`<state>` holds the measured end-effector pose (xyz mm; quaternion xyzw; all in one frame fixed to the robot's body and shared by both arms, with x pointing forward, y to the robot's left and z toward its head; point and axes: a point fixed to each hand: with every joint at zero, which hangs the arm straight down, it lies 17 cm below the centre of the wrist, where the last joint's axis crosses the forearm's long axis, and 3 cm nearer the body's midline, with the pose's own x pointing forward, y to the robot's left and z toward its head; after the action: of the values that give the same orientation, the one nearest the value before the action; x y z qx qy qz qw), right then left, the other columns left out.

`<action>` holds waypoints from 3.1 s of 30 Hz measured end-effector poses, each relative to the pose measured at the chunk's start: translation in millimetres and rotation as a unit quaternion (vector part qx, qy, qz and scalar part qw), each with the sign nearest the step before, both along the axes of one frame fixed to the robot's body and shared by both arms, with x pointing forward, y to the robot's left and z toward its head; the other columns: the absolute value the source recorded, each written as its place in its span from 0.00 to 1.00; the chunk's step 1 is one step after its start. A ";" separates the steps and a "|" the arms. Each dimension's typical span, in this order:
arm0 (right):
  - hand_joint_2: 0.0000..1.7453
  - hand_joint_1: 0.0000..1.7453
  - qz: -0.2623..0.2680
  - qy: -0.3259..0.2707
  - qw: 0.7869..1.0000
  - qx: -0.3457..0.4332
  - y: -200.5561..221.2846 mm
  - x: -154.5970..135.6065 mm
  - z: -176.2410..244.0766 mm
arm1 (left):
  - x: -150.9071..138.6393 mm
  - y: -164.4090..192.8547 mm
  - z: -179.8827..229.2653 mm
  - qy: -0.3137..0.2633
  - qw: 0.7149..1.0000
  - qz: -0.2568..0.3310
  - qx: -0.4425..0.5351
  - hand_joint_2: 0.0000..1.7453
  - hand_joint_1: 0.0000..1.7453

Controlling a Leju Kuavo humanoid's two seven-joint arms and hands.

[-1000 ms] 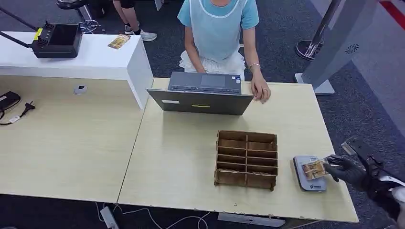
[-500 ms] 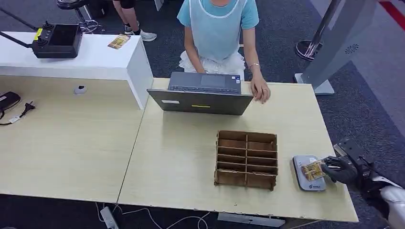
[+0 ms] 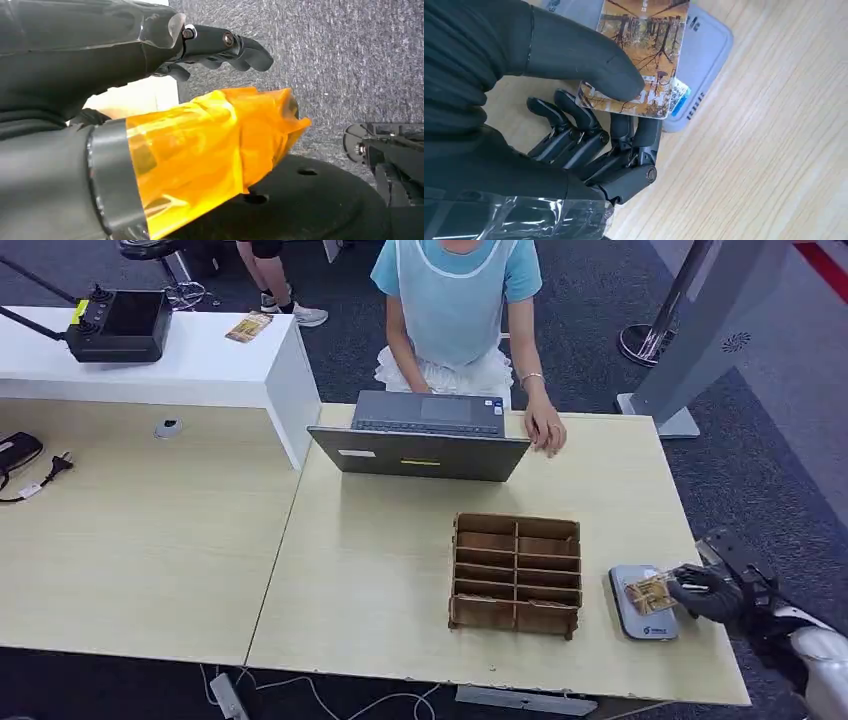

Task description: Pass the card to the sensor for recognition and then transmit it.

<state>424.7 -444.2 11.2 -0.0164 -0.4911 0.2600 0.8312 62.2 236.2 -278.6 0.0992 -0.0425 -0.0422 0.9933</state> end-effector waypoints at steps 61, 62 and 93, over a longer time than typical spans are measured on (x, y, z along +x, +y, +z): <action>1.00 1.00 0.057 -0.178 0.982 0.010 19.8 109.3 213.8 | 1.0 0.1 0.0 -0.003 1.000 0.010 -0.002 0.00 0.00; 1.00 1.00 0.057 -0.178 0.982 0.010 19.9 109.3 213.7 | 1.0 0.1 0.0 -0.003 1.000 0.010 -0.002 0.00 0.00; 1.00 1.00 0.030 -0.383 0.860 -0.335 174.5 242.0 401.0 | 9.0 -5.8 1.0 -0.002 1.000 -0.006 -0.014 0.00 0.00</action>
<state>666.7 -269.7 412.2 -0.3775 -0.6542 0.4073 0.5134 71.1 230.3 -277.5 0.0850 -0.0454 -0.0470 0.9942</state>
